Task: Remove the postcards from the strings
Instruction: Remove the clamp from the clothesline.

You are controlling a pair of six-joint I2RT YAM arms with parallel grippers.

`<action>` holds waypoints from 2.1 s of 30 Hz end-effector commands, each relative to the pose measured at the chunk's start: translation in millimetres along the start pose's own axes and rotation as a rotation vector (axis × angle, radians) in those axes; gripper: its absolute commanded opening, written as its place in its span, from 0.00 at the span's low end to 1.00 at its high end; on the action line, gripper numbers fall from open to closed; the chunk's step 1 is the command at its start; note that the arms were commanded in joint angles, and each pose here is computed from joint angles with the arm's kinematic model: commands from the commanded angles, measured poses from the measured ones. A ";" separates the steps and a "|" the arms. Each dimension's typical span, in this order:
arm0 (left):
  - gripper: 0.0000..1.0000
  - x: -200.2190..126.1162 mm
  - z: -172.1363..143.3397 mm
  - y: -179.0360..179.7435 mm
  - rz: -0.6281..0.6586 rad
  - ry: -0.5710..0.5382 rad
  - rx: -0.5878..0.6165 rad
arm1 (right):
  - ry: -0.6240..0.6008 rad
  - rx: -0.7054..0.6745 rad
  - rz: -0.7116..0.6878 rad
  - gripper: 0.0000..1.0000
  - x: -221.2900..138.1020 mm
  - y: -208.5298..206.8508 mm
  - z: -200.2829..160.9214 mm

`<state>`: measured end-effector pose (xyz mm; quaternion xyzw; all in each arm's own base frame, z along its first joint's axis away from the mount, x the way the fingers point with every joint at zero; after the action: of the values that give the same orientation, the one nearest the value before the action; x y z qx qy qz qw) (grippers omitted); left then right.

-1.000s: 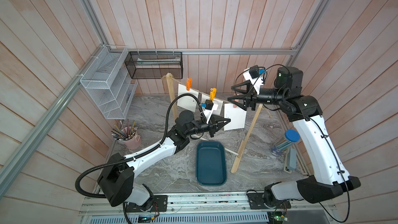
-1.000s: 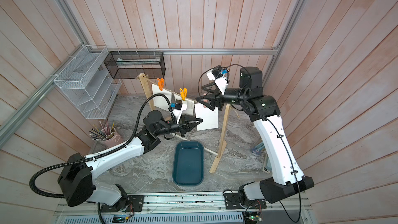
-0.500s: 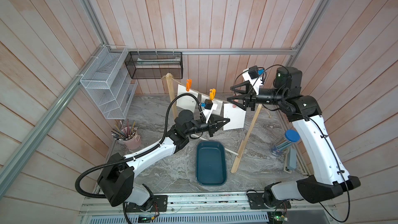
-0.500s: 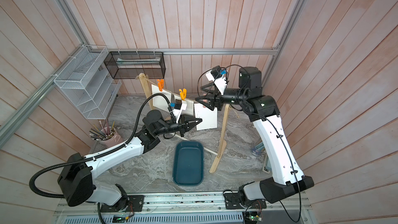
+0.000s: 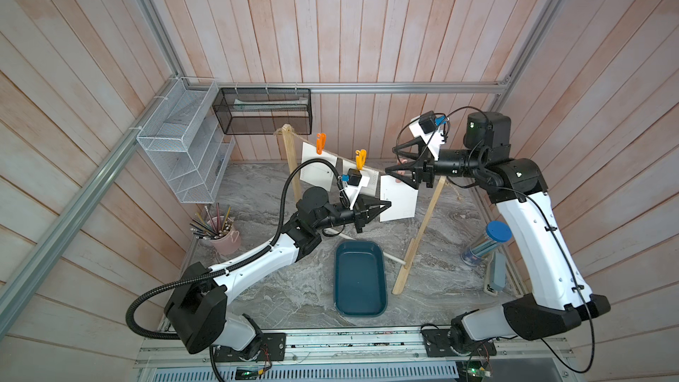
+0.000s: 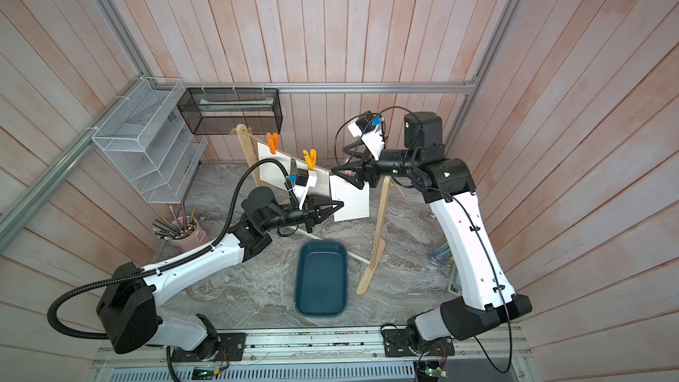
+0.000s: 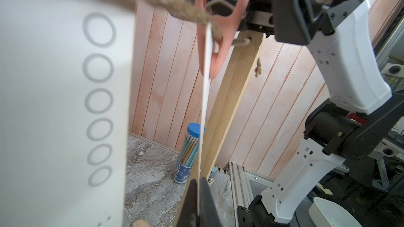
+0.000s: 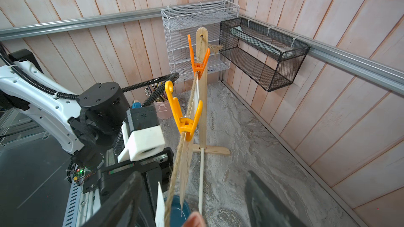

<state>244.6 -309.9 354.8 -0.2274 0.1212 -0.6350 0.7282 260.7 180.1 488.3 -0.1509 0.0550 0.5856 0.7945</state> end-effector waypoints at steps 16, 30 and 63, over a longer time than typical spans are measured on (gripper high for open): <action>0.00 -5.8 16.9 -9.2 -0.015 -0.018 0.033 | 0.065 0.033 0.032 0.47 5.0 6.1 -11.4; 0.00 -7.1 19.9 -10.2 -0.015 -0.027 0.036 | 0.074 0.041 0.027 0.00 11.2 3.7 -16.0; 0.00 -19.7 -3.0 -18.9 -0.001 0.013 -0.051 | -0.120 -0.033 -0.257 0.00 -30.9 0.3 44.5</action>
<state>230.0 -298.4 356.2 -0.2403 0.1440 -0.6363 0.7188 253.4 167.1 527.1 -0.1410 0.0025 0.4926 0.8587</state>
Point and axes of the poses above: each gripper's point midway between its finger pads, its own x axis out along the fingers, its own y axis along the line the jaws close on, z = x × y, the point moved 7 cm from there along -x, back along the fingers, and after that the axes turned 13 degrees about -x, right-handed, at the moved point
